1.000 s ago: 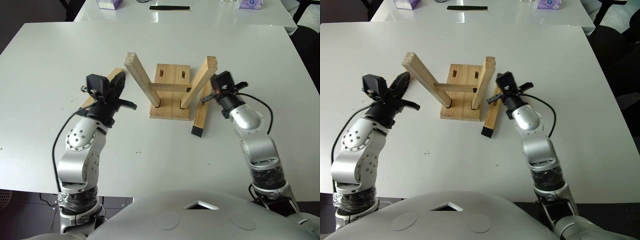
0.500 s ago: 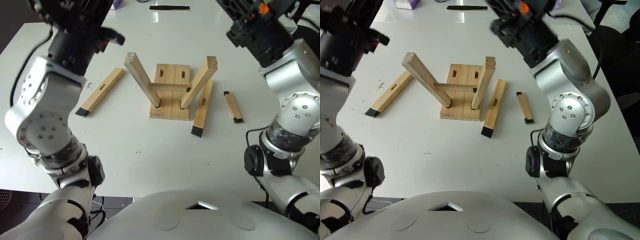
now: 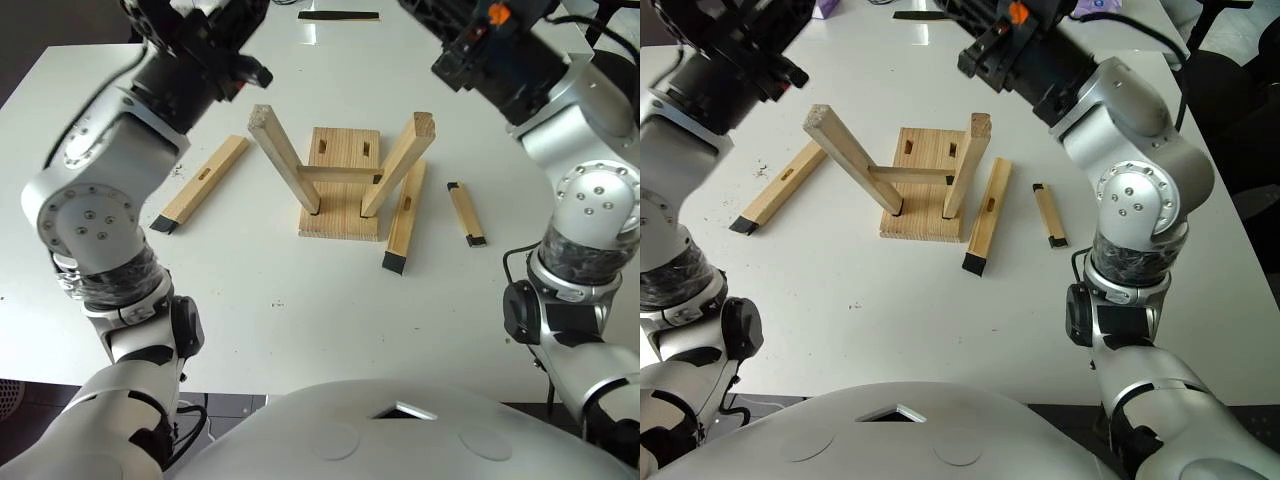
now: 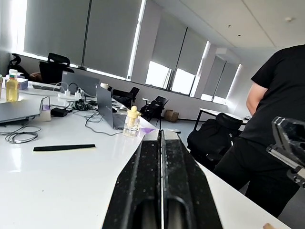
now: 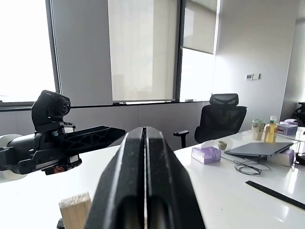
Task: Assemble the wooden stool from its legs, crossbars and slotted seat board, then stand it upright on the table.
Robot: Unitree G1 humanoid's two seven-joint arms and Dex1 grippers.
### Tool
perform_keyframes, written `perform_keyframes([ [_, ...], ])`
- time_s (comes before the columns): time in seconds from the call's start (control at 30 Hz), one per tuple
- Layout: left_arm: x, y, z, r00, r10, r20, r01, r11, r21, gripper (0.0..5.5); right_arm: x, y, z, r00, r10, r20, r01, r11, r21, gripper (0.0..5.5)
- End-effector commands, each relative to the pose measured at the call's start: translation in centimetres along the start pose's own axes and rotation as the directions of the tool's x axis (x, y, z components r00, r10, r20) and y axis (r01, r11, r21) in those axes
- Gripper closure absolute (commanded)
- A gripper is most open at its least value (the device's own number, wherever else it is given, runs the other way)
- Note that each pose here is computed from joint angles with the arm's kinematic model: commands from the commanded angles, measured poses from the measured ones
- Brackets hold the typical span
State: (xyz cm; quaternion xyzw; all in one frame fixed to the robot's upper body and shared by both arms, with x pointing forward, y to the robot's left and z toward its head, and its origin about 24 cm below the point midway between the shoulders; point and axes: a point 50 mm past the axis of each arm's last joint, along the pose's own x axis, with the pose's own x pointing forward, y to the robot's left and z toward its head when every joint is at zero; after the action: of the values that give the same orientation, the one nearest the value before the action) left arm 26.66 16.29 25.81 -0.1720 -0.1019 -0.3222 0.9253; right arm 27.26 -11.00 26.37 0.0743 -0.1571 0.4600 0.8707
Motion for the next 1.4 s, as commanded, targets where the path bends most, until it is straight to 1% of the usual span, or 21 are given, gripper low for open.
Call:
perform_keyframes([
  [0.03, -0.3, 0.0, -2.6, 0.995, 0.013, -0.098, -0.020, 0.997, -0.068, 5.50, -0.9, 0.5, -2.5, 0.994, 0.019, -0.111, -0.018, 1.000, 0.014, 5.46],
  [0.17, -1.5, 0.9, -8.0, 0.960, 0.063, -0.272, -0.112, 0.979, -0.169, 5.50, -2.3, 1.5, -7.6, 0.952, 0.031, -0.304, -0.023, 0.999, 0.029, 5.46],
  [0.23, -2.2, 1.2, -10.2, 0.934, 0.087, -0.347, -0.156, 0.972, -0.174, 5.50, -2.6, 2.0, -8.9, 0.940, 0.050, -0.337, -0.039, 0.998, 0.040, 5.46],
  [0.3, -2.4, 1.1, -10.6, 0.934, 0.084, -0.346, -0.155, 0.971, -0.180, 5.50, -2.4, 2.1, -8.9, 0.943, 0.064, -0.325, -0.050, 0.997, 0.050, 5.46],
  [0.43, -1.9, 0.4, -9.2, 0.962, 0.038, -0.270, -0.090, 0.979, -0.185, 5.50, -1.9, 1.6, -7.9, 0.960, 0.062, -0.274, -0.045, 0.997, 0.067, 5.46],
  [0.57, -1.8, 0.3, -8.4, 0.973, 0.038, -0.228, -0.077, 0.983, -0.164, 5.50, -1.9, 1.2, -7.8, 0.961, 0.050, -0.271, -0.033, 0.997, 0.066, 5.46],
  [0.6, -1.7, 0.4, -7.6, 0.979, 0.048, -0.199, -0.077, 0.987, -0.142, 5.50, -1.9, 1.0, -7.6, 0.964, 0.041, -0.263, -0.026, 0.998, 0.063, 5.46],
  [0.67, -1.6, 0.9, -5.0, 0.993, 0.080, -0.092, -0.089, 0.991, -0.101, 5.50, -1.9, 0.2, -6.3, 0.979, 0.006, -0.205, 0.007, 0.998, 0.061, 5.46],
  [0.77, -2.2, 2.1, -0.6, 0.990, 0.119, 0.071, -0.117, 0.992, -0.039, 5.50, -2.4, -2.3, -4.0, 0.987, -0.105, -0.122, 0.113, 0.991, 0.066, 5.46],
  [0.83, -3.2, 3.3, 1.2, 0.981, 0.160, 0.111, -0.160, 0.987, -0.012, 5.50, -3.3, -3.9, -3.7, 0.975, -0.176, -0.137, 0.183, 0.982, 0.038, 5.46],
  [0.9, -4.2, 4.6, 1.3, 0.973, 0.214, 0.088, -0.216, 0.976, 0.016, 5.50, -4.6, -5.1, -4.6, 0.949, -0.230, -0.217, 0.228, 0.973, -0.035, 5.46],
  [0.93, -4.9, 5.3, 0.8, 0.973, 0.226, 0.054, -0.227, 0.974, 0.019, 5.50, -5.5, -5.6, -5.8, 0.929, -0.242, -0.280, 0.230, 0.970, -0.075, 5.46],
  [1.0, -6.5, 6.5, -1.9, 0.965, 0.254, -0.067, -0.253, 0.967, 0.020, 5.50, -7.2, -6.4, -8.8, 0.872, -0.246, -0.423, 0.196, 0.968, -0.158, 5.46],
  [1.07, -8.3, 7.5, -5.8, 0.929, 0.279, -0.242, -0.273, 0.960, 0.058, 5.50, -8.2, -6.5, -12.0, 0.822, -0.210, -0.530, 0.120, 0.973, -0.199, 5.46],
  [1.1, -9.4, 7.8, -8.2, 0.897, 0.287, -0.336, -0.280, 0.957, 0.071, 5.50, -8.3, -6.4, -13.6, 0.803, -0.183, -0.568, 0.078, 0.976, -0.203, 5.46],
  [1.17, -11.0, 7.4, -11.7, 0.851, 0.260, -0.456, -0.257, 0.964, 0.070, 5.50, -7.6, -5.7, -15.9, 0.792, -0.113, -0.599, 0.001, 0.983, -0.184, 5.46],
  [1.23, -11.7, 5.5, -14.4, 0.814, 0.200, -0.545, -0.187, 0.979, 0.079, 5.50, -6.4, -4.5, -17.5, 0.796, -0.022, -0.606, -0.079, 0.987, -0.139, 5.46],
  [1.3, -11.9, 3.9, -15.8, 0.798, 0.147, -0.585, -0.124, 0.989, 0.080, 5.50, -5.7, -3.7, -18.5, 0.792, 0.045, -0.609, -0.144, 0.983, -0.115, 5.46],
  [1.4, -11.5, 3.0, -16.4, 0.801, 0.117, -0.587, -0.082, 0.993, 0.086, 5.50, -5.1, -3.1, -18.7, 0.801, 0.100, -0.590, -0.188, 0.978, -0.091, 5.46],
])
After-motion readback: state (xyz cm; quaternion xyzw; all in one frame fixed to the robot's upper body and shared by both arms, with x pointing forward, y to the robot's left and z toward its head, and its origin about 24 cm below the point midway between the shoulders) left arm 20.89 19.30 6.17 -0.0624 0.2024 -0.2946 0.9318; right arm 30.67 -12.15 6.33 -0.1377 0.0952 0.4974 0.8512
